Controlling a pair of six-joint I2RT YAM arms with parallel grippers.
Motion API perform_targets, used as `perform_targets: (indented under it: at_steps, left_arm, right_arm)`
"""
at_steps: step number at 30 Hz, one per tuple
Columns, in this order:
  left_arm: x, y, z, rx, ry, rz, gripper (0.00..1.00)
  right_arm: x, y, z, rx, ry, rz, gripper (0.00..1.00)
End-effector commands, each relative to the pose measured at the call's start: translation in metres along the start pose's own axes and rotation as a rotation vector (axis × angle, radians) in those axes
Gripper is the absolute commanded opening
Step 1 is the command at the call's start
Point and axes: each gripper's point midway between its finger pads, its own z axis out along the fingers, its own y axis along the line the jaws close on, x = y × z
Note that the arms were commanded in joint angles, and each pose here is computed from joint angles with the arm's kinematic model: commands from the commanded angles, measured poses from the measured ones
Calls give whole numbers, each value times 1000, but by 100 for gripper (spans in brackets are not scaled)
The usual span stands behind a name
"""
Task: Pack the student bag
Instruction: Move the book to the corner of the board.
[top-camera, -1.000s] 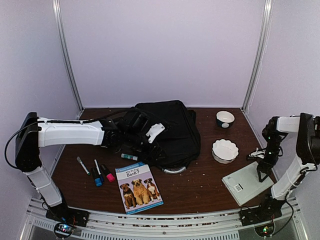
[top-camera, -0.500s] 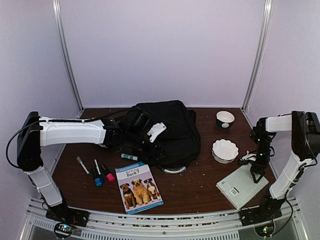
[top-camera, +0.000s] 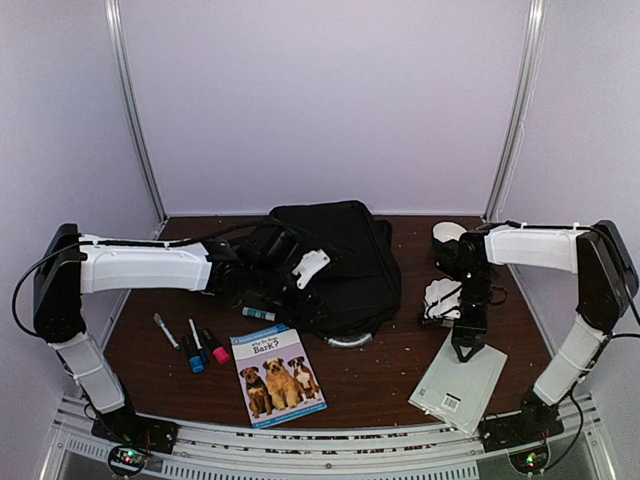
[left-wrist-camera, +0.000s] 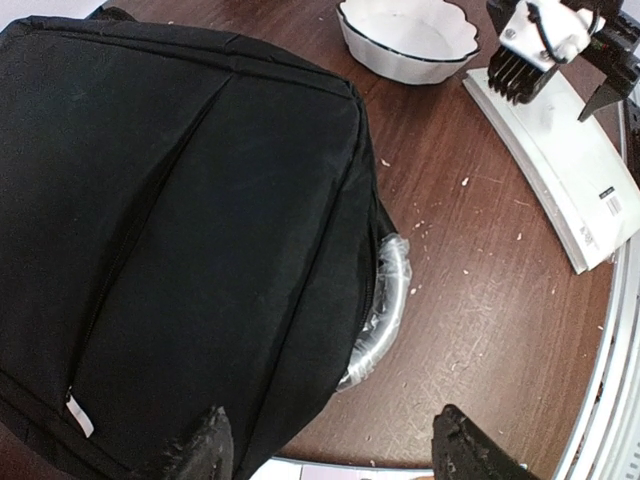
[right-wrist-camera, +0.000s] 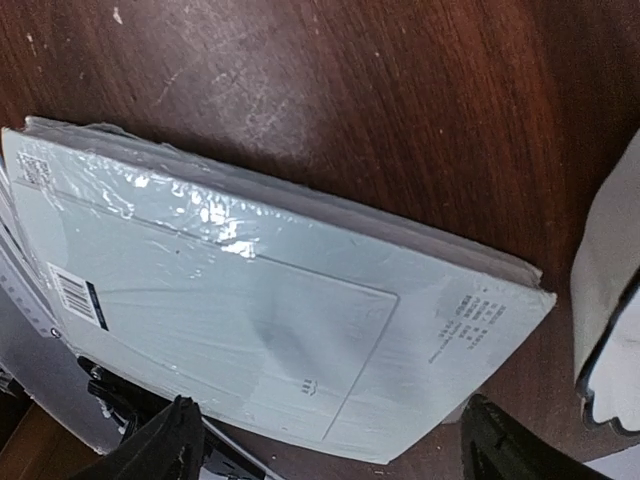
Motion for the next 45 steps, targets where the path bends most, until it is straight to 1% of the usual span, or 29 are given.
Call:
perform_targets:
  at_steps: [1, 3, 6, 11, 16, 19, 22, 24, 28, 33, 34, 36, 39, 41, 43, 45]
  left_arm:
    - [-8, -1, -8, -13, -39, 2, 70]
    - [-9, -1, -7, -8, -47, 1, 71]
    - [-11, -2, -5, -3, -55, 0, 70]
    - [-17, -3, -4, 4, -56, 6, 70]
    - [-19, -3, -2, 6, -53, 18, 70]
    - [-19, -5, -2, 20, -53, 9, 70]
    - [-23, -13, -6, 65, -52, -7, 70]
    - [-29, -17, -12, 84, -63, -22, 70]
    - [-33, -16, -20, 71, -70, -48, 70]
    - [-31, -13, -28, 43, -67, -61, 70]
    - [-29, -11, -30, 31, -68, -68, 70]
    - [-24, -8, -32, 10, -59, -87, 70]
    - [-14, -3, -35, -20, -29, -132, 70]
    - [-7, 1, -38, -49, -7, -180, 70]
    - [2, 4, -41, -65, 23, -231, 70]
    - [11, 7, -44, -74, 54, -280, 70]
  right_arm:
    - [15, 4, -18, 45, -3, 3, 92]
    - [35, 1, -16, 89, 40, -10, 93]
    - [59, -1, -11, 133, 66, -42, 94]
    - [100, -9, 2, 247, 185, -101, 97]
    - [106, -17, 14, 320, 211, -134, 99]
    - [101, -30, 22, 378, 209, -129, 100]
    - [92, -43, 31, 447, 199, -134, 99]
    - [80, -51, 33, 497, 181, -151, 97]
    - [42, -46, 30, 539, 111, -211, 92]
    - [-31, -23, 17, 553, 8, -335, 87]
    - [-50, -14, 15, 569, -10, -385, 87]
    - [-82, -3, 11, 583, -45, -432, 86]
    - [-132, 2, -3, 583, -122, -408, 85]
    - [-153, -2, -12, 583, -147, -364, 84]
    - [-162, -7, -23, 606, -168, -330, 85]
    - [-158, -11, -36, 633, -193, -297, 88]
